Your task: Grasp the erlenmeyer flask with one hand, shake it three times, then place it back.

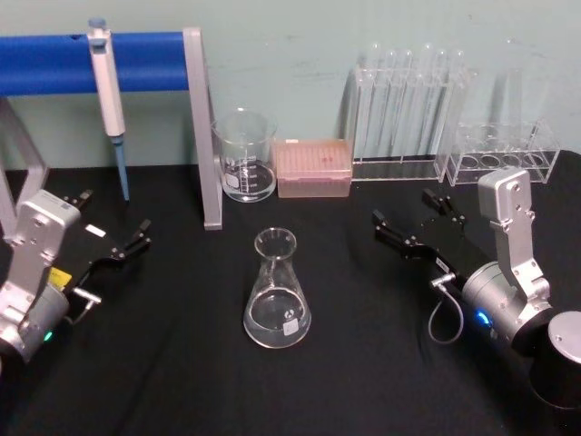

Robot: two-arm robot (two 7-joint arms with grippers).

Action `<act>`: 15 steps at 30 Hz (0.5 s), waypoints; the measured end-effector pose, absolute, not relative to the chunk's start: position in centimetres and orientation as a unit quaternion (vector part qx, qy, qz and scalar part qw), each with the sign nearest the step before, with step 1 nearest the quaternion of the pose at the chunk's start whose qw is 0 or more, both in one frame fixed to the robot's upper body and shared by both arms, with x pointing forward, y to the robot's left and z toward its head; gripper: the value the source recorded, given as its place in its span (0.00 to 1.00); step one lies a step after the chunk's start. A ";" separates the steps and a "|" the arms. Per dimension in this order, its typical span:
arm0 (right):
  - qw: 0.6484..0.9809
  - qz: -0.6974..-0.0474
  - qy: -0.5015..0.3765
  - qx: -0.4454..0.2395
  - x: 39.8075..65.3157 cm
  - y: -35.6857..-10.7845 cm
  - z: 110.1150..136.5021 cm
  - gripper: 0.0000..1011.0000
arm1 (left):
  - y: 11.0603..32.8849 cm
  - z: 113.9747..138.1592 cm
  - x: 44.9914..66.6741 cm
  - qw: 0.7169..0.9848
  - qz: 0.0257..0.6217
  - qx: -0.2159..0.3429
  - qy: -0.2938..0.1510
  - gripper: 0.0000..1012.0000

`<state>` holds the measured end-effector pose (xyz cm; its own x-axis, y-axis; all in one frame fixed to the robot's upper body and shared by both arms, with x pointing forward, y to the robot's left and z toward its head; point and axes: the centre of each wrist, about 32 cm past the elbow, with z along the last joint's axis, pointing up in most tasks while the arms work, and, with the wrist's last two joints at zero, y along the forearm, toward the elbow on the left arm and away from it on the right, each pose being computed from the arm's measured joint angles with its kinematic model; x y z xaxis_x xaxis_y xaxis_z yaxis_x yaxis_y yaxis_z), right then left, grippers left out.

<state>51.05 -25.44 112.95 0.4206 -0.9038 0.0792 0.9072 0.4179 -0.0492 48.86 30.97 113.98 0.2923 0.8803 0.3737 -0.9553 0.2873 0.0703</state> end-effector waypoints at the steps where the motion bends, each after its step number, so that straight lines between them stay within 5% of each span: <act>1: 0.842 -0.538 -0.020 -0.042 51.0 -25.4 113.0 0.99 | 31.0 114.0 48.9 0.791 0.580 0.142 -0.132 0.99; 15: 0.842 -0.538 -0.020 -0.042 51.0 -25.4 112.9 0.99 | 31.0 114.0 48.9 0.791 0.580 0.142 -0.132 0.99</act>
<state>51.05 -25.44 112.95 0.4207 -0.9037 0.0793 0.9071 0.4179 -0.0492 48.86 30.97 113.98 0.2923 0.8803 0.3737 -0.9553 0.2873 0.0703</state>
